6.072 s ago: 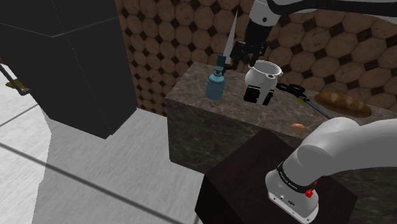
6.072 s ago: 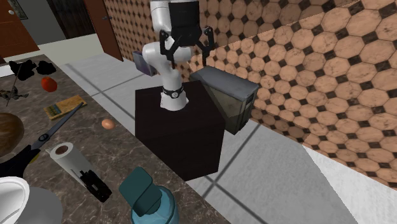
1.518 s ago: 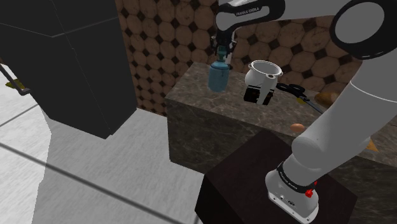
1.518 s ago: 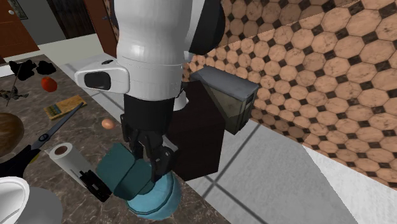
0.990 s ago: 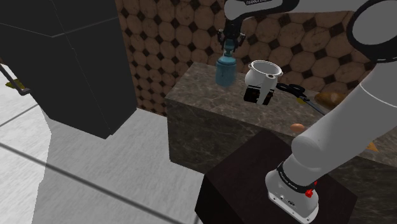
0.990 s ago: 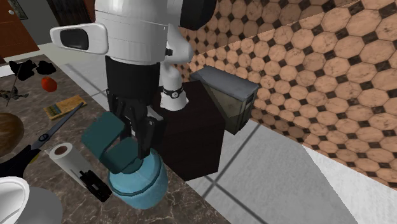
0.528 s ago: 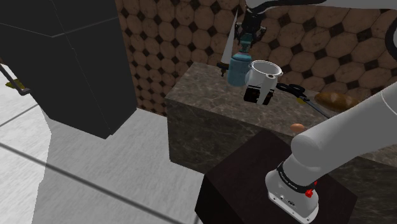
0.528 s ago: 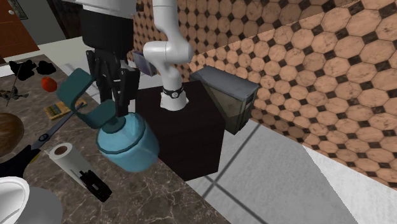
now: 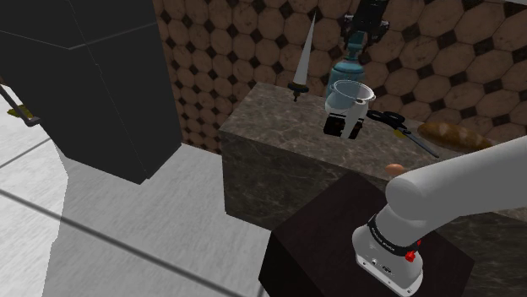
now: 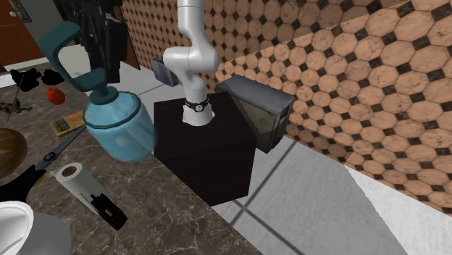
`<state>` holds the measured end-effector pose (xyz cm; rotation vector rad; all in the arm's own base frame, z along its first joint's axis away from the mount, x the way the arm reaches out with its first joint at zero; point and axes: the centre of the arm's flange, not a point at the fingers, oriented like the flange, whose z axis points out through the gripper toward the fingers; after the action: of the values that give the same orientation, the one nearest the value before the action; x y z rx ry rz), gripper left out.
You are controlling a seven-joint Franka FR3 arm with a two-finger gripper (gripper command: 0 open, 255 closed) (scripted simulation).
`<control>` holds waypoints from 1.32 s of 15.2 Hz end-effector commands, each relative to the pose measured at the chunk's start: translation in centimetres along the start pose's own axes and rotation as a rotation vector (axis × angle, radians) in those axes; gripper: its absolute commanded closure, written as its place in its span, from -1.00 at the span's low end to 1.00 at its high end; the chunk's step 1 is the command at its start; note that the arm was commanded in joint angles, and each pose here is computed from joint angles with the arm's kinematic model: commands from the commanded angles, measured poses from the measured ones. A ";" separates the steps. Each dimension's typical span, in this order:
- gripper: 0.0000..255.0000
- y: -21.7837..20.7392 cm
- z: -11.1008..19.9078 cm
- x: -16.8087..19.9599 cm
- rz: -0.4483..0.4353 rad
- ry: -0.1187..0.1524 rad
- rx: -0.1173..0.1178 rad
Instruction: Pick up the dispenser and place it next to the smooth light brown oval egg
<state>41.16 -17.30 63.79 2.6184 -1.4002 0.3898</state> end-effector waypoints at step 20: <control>1.00 21.5 -13.3 -1.0 -0.001 0.000 0.001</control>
<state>20.97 -24.84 76.40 2.6191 -1.4002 0.3906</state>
